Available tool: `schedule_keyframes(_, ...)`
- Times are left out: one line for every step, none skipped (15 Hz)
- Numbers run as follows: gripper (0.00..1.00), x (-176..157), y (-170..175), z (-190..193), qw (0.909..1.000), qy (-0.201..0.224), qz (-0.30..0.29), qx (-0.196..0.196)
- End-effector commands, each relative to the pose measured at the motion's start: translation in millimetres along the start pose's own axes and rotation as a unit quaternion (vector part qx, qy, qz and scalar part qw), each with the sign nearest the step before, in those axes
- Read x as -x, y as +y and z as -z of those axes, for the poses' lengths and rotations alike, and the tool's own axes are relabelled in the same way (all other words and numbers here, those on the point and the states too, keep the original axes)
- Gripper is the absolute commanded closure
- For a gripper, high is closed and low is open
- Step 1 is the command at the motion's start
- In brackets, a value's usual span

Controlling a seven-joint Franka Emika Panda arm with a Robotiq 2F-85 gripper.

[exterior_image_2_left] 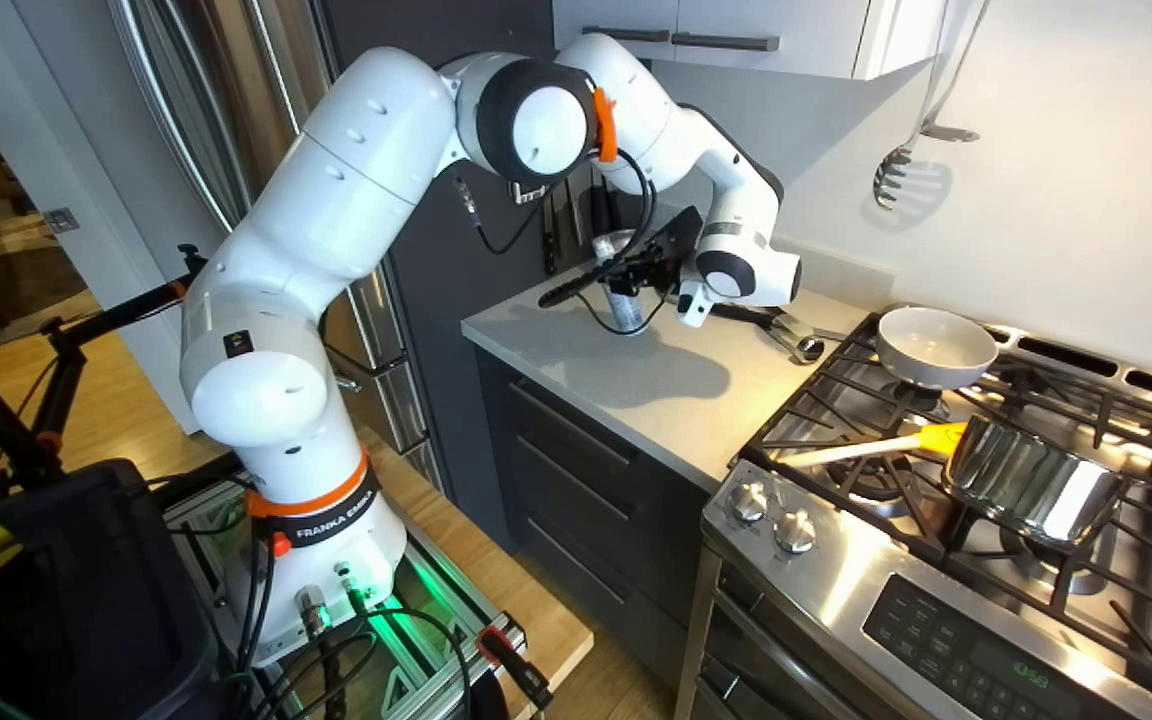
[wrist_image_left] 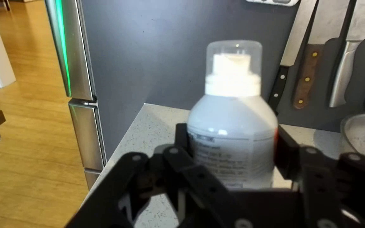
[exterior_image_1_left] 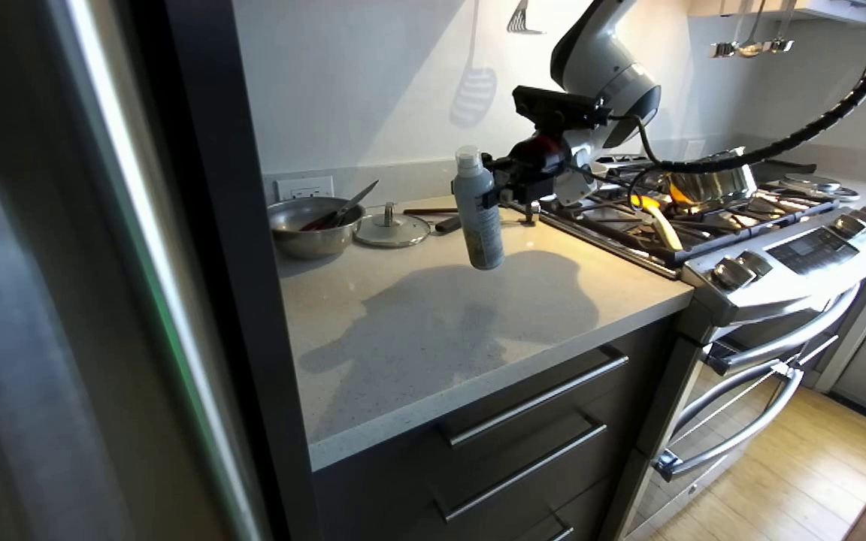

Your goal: Place the bottle on the left upright

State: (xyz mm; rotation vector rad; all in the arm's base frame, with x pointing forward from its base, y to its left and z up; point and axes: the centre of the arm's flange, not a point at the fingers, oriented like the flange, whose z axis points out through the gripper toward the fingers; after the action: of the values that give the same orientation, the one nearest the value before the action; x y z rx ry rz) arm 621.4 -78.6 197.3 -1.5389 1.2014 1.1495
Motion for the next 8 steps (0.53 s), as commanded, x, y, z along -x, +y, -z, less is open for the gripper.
schedule_keyframes(0.62, -15.4, 16.5, 1.4, 0.9975, -0.067, 0.003, -0.021)
schedule_keyframes(0.62, -19.0, 20.2, 2.0, 0.9962, -0.083, 0.003, -0.024)
schedule_keyframes(0.62, -23.0, 23.1, 2.2, 0.9948, -0.097, 0.001, -0.028)
schedule_keyframes(0.62, -27.1, 26.0, 2.6, 0.9933, -0.110, -0.006, -0.033)
schedule_keyframes(0.62, -31.4, 28.2, 3.8, 0.9917, -0.122, -0.013, -0.038)
schedule_keyframes(0.62, -34.3, 30.6, 4.8, 0.9905, -0.129, -0.021, -0.045)
schedule_keyframes(0.62, -38.6, 32.5, 5.8, 0.9892, -0.135, -0.025, -0.050)
schedule_keyframes(0.62, -43.3, 34.7, 6.8, 0.9878, -0.140, -0.034, -0.059)
